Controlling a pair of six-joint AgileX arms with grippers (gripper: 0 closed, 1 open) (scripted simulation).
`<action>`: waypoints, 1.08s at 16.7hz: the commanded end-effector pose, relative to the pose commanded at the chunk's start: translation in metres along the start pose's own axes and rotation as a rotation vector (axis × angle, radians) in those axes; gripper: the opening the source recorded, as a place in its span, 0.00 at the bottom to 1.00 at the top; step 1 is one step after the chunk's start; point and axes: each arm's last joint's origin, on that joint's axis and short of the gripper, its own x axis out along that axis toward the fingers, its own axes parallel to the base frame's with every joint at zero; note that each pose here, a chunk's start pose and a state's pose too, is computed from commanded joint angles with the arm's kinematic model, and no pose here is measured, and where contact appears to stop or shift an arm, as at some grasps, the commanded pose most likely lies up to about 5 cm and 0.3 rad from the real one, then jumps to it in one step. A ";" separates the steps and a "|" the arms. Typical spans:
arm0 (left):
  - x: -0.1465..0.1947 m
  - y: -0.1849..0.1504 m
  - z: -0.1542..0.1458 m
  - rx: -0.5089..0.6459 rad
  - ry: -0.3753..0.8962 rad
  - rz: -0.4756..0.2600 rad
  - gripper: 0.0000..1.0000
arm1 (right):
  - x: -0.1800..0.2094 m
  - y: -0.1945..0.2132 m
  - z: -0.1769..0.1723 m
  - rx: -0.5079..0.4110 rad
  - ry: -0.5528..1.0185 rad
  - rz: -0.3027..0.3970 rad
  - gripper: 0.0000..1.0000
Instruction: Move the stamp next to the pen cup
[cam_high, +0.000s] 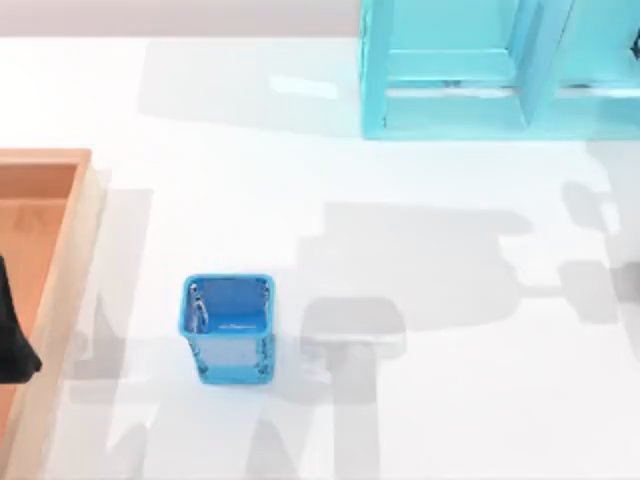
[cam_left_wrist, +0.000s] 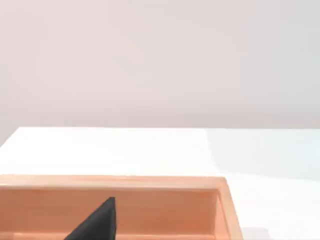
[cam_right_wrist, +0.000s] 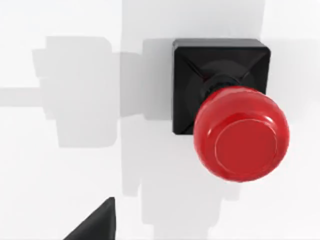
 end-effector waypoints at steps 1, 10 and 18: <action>0.000 0.000 0.000 0.000 0.000 0.000 1.00 | 0.004 0.000 0.001 0.002 0.003 0.000 1.00; 0.000 0.000 0.000 0.000 0.000 0.000 1.00 | 0.096 -0.002 0.001 0.004 0.000 0.000 1.00; 0.000 0.000 0.000 0.000 0.000 0.000 1.00 | 0.099 -0.002 0.000 0.004 0.001 0.000 0.77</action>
